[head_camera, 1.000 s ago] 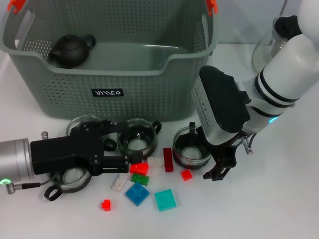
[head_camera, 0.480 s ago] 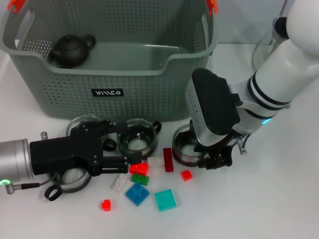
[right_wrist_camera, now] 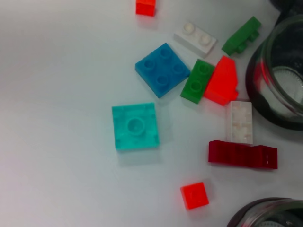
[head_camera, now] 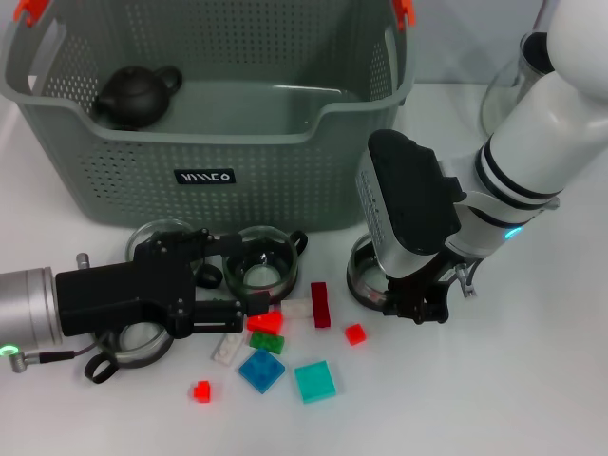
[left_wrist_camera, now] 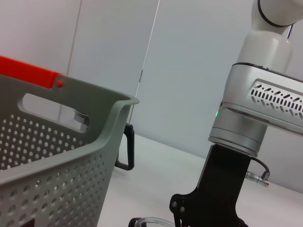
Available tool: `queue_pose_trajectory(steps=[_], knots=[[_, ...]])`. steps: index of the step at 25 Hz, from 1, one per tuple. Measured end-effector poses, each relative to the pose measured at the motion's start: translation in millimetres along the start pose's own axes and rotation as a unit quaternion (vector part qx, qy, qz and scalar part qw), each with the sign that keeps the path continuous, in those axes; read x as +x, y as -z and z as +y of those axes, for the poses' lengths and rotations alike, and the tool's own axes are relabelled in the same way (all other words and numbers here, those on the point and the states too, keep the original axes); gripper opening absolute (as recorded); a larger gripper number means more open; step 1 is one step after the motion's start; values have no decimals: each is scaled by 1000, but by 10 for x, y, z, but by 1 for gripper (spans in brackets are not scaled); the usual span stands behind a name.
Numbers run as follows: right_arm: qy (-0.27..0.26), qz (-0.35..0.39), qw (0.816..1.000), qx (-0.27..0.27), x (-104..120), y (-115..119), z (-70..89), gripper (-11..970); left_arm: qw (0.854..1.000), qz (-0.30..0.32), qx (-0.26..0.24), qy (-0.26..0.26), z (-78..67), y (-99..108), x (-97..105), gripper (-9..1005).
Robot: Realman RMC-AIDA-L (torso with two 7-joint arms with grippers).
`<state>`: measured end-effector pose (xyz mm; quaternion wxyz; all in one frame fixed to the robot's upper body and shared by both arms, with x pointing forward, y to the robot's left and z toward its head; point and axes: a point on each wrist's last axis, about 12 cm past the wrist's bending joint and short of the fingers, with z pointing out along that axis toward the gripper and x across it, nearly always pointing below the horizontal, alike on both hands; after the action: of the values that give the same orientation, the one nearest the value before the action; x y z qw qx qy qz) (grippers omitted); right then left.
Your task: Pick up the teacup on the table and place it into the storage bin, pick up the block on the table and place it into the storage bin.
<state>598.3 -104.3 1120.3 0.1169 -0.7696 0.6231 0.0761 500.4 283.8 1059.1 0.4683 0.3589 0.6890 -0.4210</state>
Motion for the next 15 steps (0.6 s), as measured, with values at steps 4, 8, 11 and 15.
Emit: queue_pose_trajectory(steps=[4,8,11,15], knots=[[-2,1,1000,-3,2,6,8,64,1000,0,0,1,-5,5,5,932],[-8,1,1000,-8,0,23,20,55,1000,-1,1,2,-15,14,14,932],[-17,-4,1000,-12,-16,98,55,55,1000,0,1,4,-27,26,31,932],[-25,-20,999,-14,-79,303,170,55,1000,2,1,7,-44,57,56,932]])
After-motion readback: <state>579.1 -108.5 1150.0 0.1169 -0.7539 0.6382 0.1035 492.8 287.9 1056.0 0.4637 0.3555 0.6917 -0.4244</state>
